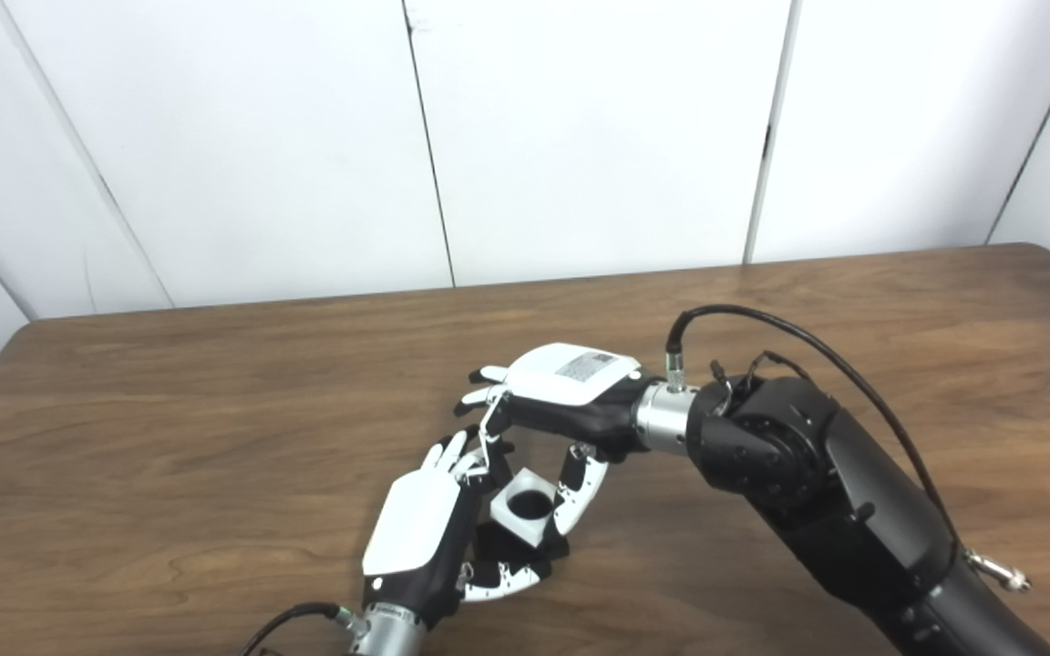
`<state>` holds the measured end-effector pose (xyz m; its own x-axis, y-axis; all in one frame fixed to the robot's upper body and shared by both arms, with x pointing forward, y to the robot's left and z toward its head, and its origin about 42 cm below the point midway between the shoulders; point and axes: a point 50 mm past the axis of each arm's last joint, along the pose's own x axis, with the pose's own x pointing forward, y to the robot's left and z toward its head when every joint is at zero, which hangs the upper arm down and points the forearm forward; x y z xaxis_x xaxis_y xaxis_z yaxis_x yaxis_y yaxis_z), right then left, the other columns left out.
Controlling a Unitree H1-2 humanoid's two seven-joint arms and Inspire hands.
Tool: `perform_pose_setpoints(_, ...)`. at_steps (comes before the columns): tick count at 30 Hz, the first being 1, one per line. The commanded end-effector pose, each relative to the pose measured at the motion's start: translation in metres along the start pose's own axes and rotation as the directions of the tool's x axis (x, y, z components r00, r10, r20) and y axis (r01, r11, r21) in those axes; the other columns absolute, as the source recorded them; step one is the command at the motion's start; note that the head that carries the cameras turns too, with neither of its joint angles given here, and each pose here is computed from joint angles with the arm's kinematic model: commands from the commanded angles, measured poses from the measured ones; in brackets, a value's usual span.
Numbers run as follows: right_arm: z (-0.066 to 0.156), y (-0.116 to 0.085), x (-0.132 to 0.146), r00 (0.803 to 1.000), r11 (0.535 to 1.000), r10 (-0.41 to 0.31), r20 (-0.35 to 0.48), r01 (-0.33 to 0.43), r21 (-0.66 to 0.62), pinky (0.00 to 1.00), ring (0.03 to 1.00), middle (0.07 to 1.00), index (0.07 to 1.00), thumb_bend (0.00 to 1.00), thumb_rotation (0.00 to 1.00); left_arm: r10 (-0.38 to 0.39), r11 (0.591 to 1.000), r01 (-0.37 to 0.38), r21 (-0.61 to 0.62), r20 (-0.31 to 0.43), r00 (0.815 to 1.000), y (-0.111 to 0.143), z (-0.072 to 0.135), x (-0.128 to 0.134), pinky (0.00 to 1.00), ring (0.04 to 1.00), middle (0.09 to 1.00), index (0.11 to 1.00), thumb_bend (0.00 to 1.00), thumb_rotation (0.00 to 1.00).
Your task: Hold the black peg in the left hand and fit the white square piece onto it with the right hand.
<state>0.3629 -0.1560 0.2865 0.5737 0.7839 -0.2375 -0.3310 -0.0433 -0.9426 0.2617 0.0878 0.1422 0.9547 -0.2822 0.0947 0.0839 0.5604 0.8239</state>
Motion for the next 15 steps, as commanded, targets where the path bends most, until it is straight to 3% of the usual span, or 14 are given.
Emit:
perform_pose_setpoints(1,0.0043,-0.0167,0.0008,0.998,0.997,-0.048,0.031,0.050,-0.056,0.89,1.000,0.915,0.490,0.52,0.13,-0.008,1.000,0.008,0.014,0.005,1.000,0.0004,0.0032,0.0057,0.99,0.983,0.870,0.487,0.51,0.08)
perform_pose_setpoints(12,0.0000,-0.0141,0.0021,0.999,0.998,-0.034,0.006,0.034,-0.051,0.89,1.000,0.921,0.493,0.52,0.13,0.001,0.999,-0.001,0.033,0.002,1.000,0.0017,0.0027,0.0061,0.96,0.974,0.867,0.487,0.51,0.08)
perform_pose_setpoints(14,0.0001,-0.0144,0.0020,1.000,0.999,-0.029,-0.002,0.029,-0.045,0.89,1.000,0.927,0.598,0.83,0.15,0.000,1.000,0.000,0.030,0.001,1.000,0.0014,0.0023,0.0060,0.97,0.975,0.870,0.487,0.51,0.08)
perform_pose_setpoints(15,0.0002,-0.0147,0.0019,1.000,0.999,-0.027,-0.005,0.027,-0.043,0.89,1.000,0.929,0.625,0.90,0.16,-0.001,1.000,0.001,0.029,0.000,1.000,0.0014,0.0022,0.0059,0.98,0.976,0.870,0.487,0.51,0.08)
